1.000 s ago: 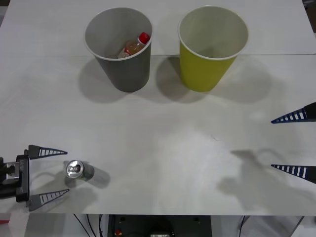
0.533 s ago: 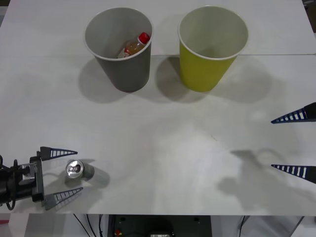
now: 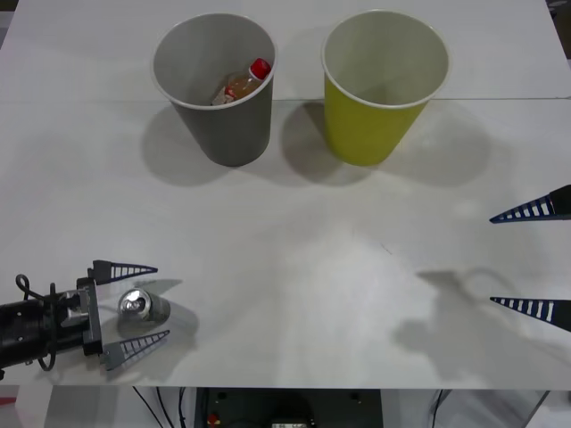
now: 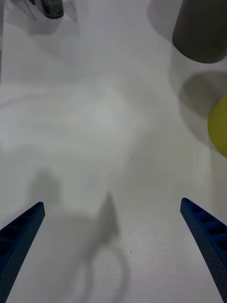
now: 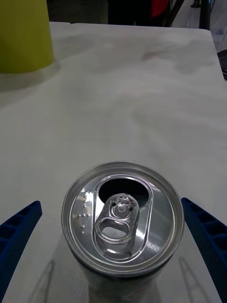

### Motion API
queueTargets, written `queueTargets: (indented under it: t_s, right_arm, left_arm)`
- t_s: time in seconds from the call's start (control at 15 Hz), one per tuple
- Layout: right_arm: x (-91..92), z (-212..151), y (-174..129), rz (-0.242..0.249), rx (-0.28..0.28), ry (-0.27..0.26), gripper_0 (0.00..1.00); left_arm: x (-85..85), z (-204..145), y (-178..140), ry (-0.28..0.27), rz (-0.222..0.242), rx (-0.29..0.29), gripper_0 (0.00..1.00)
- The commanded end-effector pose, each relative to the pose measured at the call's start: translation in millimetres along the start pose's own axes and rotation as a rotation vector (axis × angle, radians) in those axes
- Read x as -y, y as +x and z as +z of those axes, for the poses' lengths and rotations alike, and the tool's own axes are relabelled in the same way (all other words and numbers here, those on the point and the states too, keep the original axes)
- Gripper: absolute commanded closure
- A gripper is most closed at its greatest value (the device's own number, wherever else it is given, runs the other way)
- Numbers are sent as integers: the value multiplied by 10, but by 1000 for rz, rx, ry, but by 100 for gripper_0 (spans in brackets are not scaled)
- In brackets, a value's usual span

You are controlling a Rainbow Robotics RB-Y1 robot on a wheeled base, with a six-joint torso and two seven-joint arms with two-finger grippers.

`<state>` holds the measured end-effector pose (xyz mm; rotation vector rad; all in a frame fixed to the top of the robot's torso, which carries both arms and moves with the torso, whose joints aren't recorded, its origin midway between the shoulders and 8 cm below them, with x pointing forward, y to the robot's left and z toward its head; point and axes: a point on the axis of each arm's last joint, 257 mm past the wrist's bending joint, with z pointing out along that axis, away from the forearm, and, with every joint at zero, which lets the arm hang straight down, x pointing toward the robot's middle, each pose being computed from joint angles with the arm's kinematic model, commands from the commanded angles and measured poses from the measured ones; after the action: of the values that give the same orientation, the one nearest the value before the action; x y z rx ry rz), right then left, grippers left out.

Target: Put the can into the green bin and the plastic bottle into the gray bin

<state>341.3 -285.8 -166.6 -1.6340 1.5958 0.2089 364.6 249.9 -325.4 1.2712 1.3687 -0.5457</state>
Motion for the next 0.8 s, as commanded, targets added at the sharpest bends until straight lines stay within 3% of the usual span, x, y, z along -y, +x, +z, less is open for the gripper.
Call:
queueTargets:
  t_s: [0.07,0.13,0.2,0.27,0.33,0.4,0.8]
  right_arm:
    - [0,0,0,0,0,0,0]
    - [0,0,0,0,0,0,0]
    - [0,0,0,0,0,0,0]
    - [0,0,0,0,0,0,0]
    - [0,0,0,0,0,0,0]
    - [0,0,0,0,0,0,0]
    - [0,0,0,0,0,0,0]
  left_arm:
    - [-11,58,1,-7,-7,8,0]
    - [-10,73,-5,-6,-6,10,14]
    - [-10,73,-10,-6,-8,12,40]
    - [-1,73,-8,-4,-8,12,77]
    - [-1,70,-3,-5,-12,11,95]
    - [-7,73,-7,-5,-12,11,100]
    - [-8,65,-2,-8,-28,11,100]
